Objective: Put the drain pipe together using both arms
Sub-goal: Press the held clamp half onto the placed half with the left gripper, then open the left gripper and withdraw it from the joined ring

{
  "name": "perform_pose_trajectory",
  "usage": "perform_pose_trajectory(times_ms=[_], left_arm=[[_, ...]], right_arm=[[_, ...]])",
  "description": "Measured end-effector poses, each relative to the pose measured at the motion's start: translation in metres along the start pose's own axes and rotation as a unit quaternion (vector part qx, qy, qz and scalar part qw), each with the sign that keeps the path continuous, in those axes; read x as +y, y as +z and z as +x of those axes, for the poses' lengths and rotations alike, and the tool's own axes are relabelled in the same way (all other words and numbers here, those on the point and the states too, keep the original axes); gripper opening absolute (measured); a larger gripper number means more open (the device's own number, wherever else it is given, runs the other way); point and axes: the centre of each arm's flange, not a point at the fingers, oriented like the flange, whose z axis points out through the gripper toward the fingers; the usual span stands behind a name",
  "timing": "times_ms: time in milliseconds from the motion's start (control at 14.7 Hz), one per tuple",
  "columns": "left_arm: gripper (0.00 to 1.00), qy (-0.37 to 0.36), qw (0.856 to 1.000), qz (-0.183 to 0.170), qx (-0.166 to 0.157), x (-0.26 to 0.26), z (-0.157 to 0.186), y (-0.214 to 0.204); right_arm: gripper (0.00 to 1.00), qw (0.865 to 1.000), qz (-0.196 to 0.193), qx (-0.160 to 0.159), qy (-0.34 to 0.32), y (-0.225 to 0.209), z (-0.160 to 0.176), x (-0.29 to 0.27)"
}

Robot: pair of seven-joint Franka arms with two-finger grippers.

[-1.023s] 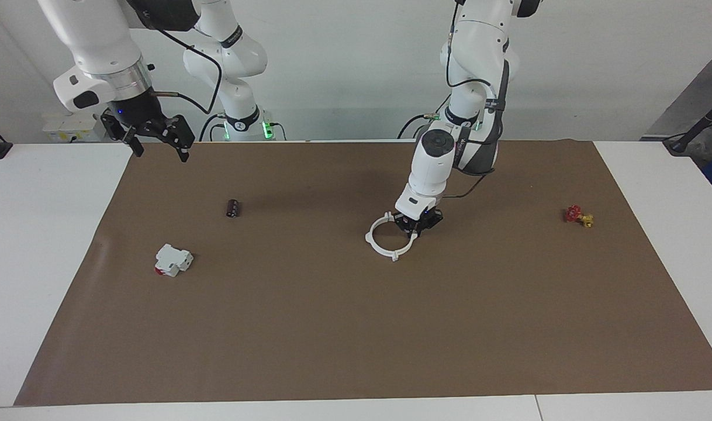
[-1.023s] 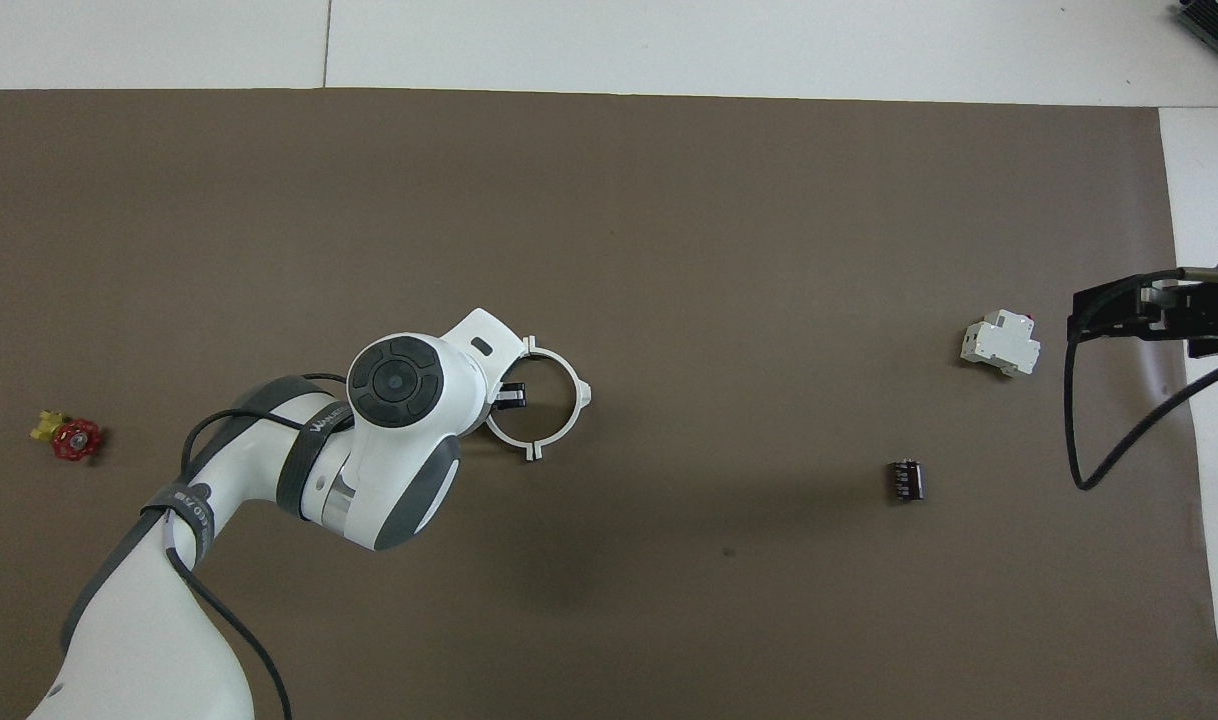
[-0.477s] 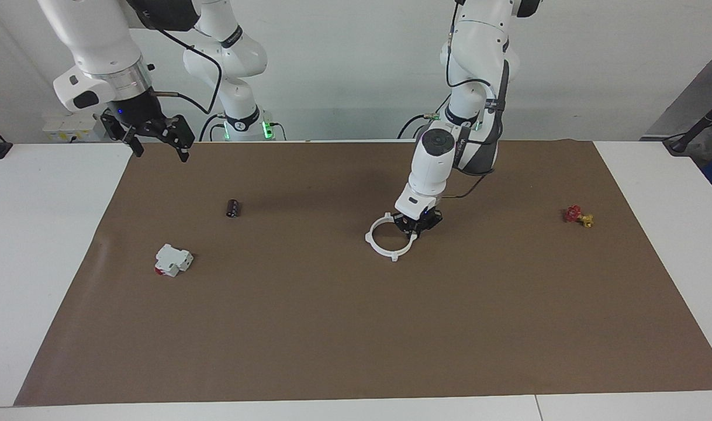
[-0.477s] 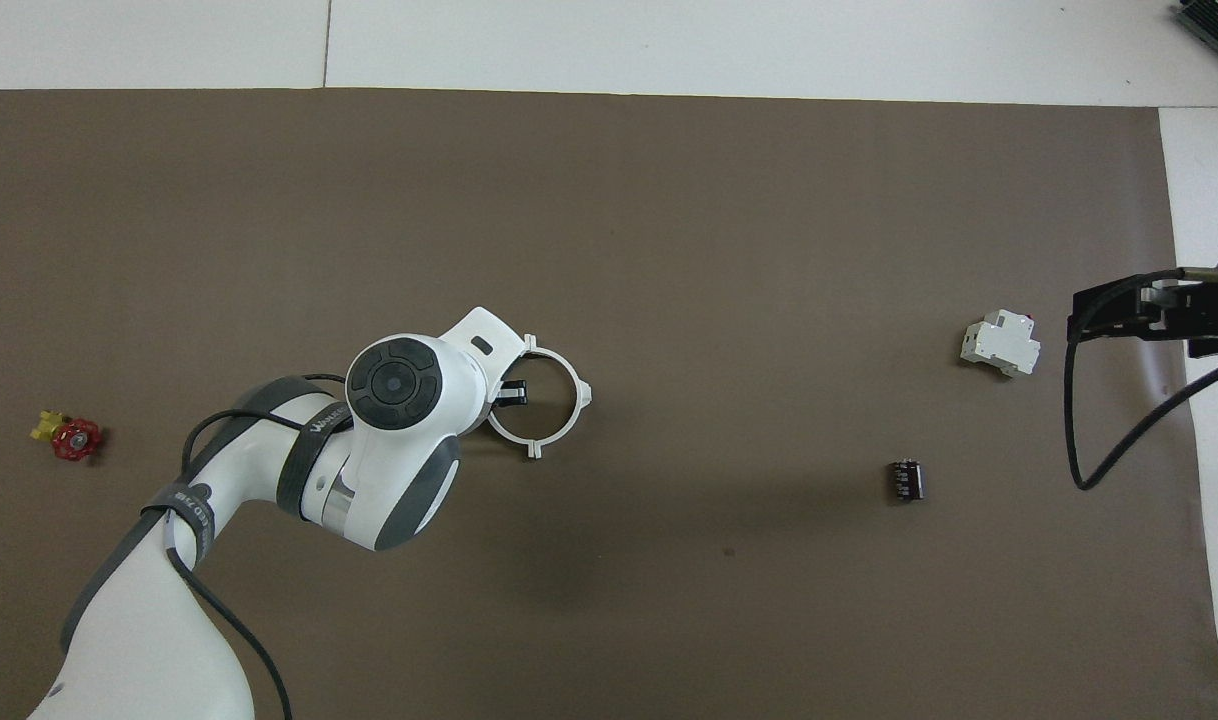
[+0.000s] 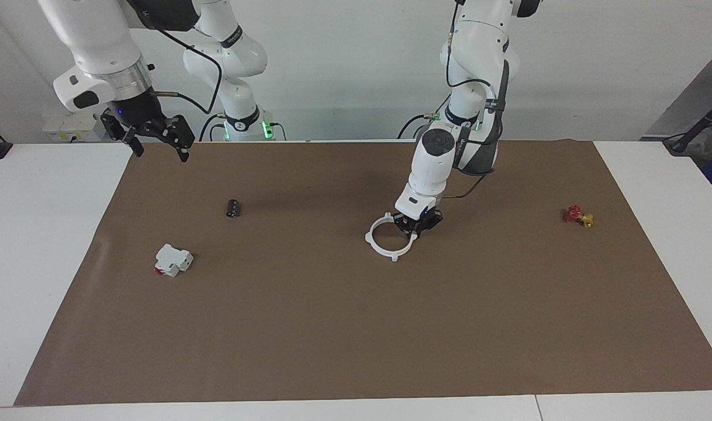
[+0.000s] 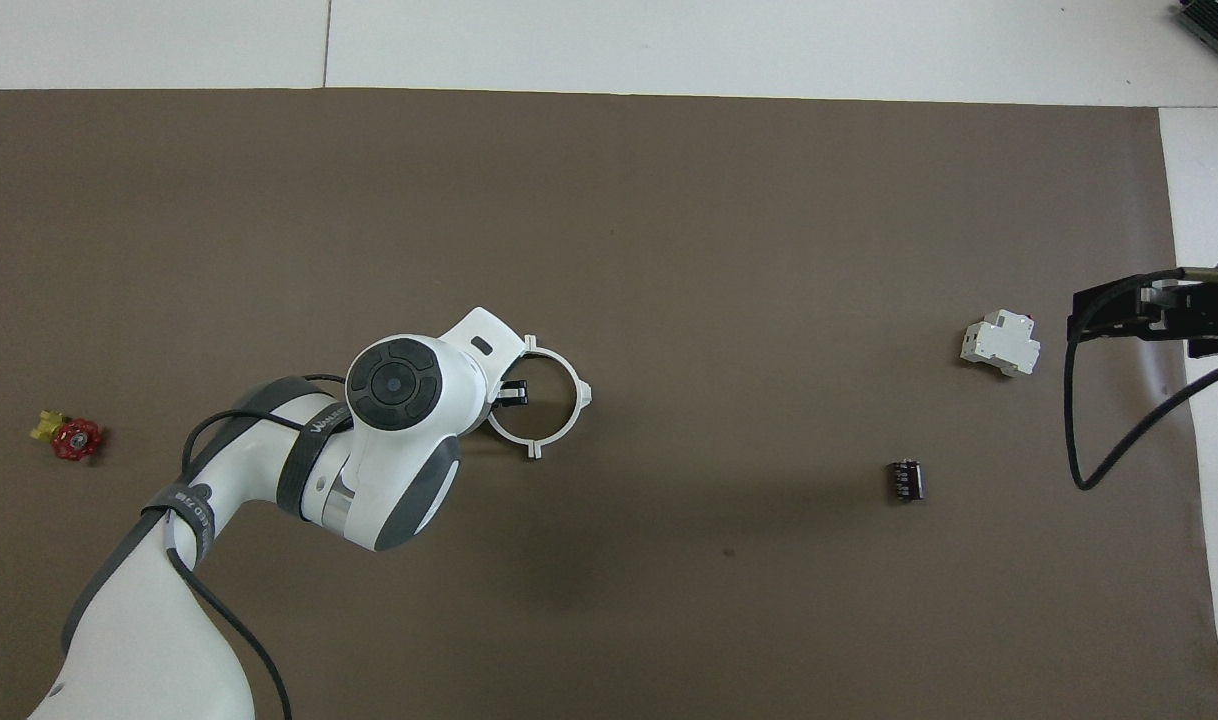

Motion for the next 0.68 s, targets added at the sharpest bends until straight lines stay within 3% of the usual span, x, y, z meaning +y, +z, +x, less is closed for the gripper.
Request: perform_pose_trajectory(times_ms=[205, 545, 682], left_arm=[[0.68, 0.0, 1.0, -0.001, 0.002, 0.0002, 0.0004, -0.0004], [0.82, -0.001, 1.0, -0.002, 0.004, 0.0001, 0.0016, -0.0014], [1.0, -0.002, 1.0, -0.005, 0.009, -0.0003, 0.0055, -0.0063]], right_arm=[[1.0, 1.0, 0.0, 0.0, 0.0, 0.0, 0.0, 0.0], [1.0, 1.0, 0.0, 0.0, 0.0, 0.0, 0.0, 0.0], [1.0, 1.0, 0.0, 0.0, 0.0, 0.0, 0.0, 0.0]])
